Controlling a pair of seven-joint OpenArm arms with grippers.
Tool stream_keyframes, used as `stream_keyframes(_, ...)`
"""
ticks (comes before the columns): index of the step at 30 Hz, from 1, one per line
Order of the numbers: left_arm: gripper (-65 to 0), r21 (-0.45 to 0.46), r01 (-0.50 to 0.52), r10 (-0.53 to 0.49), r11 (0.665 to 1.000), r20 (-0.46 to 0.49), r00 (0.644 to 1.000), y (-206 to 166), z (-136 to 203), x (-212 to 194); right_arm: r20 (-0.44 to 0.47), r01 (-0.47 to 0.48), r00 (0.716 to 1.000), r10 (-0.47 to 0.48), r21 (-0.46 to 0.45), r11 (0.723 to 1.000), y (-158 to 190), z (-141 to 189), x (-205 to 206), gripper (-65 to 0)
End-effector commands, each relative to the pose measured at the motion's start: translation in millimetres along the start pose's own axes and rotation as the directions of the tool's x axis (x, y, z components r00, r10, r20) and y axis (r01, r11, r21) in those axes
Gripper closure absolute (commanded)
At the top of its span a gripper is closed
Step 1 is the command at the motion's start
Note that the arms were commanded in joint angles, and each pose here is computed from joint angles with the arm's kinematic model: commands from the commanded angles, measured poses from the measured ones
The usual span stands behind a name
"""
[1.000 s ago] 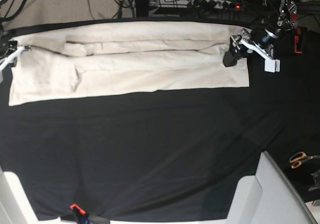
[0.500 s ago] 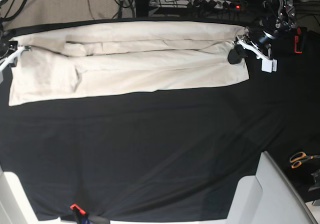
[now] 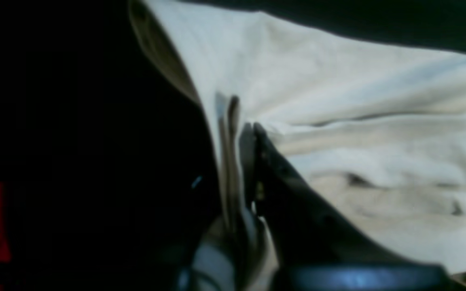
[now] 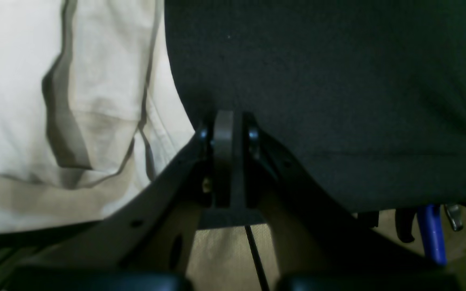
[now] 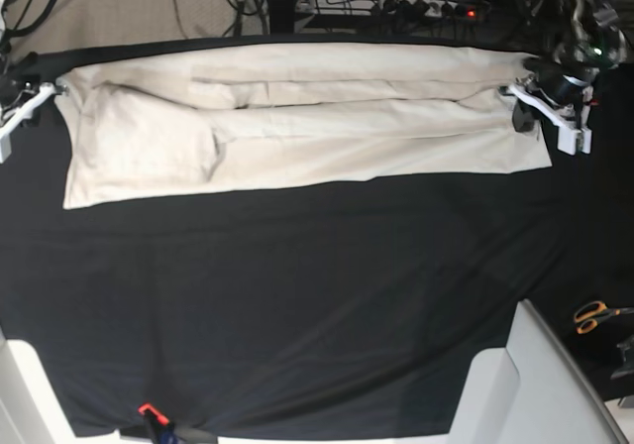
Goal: Fold the T-shirt properly
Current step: 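Fold the grasped end with the left gripper toward the right gripper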
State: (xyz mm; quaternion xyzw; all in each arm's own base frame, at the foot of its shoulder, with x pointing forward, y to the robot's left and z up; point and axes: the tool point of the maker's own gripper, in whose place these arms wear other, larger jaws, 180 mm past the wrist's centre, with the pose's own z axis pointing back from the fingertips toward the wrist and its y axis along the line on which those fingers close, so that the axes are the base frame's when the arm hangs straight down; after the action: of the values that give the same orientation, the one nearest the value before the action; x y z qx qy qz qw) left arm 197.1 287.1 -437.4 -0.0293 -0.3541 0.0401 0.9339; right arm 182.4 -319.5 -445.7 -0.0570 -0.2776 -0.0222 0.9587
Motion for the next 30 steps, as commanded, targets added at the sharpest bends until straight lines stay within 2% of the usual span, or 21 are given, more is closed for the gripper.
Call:
stream_keyframes(1, 0.0, -0.016, 0.039, -0.038, 0.999, 0.062, 0.997, -12, 5, 18, 0.035, -0.011, 0.999, 0.011, -0.014, 1.0, -7, 4, 11, -5.0)
stream_keyframes(5, 0.0, -0.026, 0.157, -0.153, 0.987, 0.104, 0.983, -68, 10, 30, 0.034, -0.011, 0.999, 0.011, -0.014, 1.0, -7, 4, 11, -5.0)
stream_keyframes(9, 0.0, -0.113, 0.238, -0.228, 0.965, 0.098, 0.969, -132, 0, 22, 0.031, -0.011, 0.999, 0.011, -0.014, 1.0, -7, 4, 10, -5.0)
stream_keyframes(13, 0.0, -0.202, 0.245, -0.228, 0.948, 0.103, 0.968, -181, -4, 15, 0.029, -0.011, 1.0, 0.011, -0.014, 1.0, -7, 4, 10, -5.0)
stream_keyframes(17, 0.0, -0.228, 0.217, -0.198, 0.949, 0.106, 0.974, -211, -6, 15, 0.029, -0.011, 1.0, 0.011, -0.014, 1.0, -7, 4, 10, -5.0)
stream_keyframes(25, 0.0, -0.37, 0.272, -0.241, 0.888, 0.128, 0.962, -279, -16, 16, 0.029, -0.011, 1.0, 0.011, -0.014, 1.0, -7, 4, 10, -5.0)
stream_keyframes(28, 0.0, -0.366, 0.249, -0.228, 0.897, 0.1, 0.968, -289, -25, 10, 0.029, -0.011, 1.0, 0.011, -0.014, 1.0, -7, 4, 10, -5.0)
stream_keyframes(30, 0.0, -0.381, 0.257, -0.242, 0.888, 0.088, 0.966, -300, -29, 4, 0.029, -0.011, 1.0, 0.011, -0.014, 1.0, -7, 4, 10, -5.0)
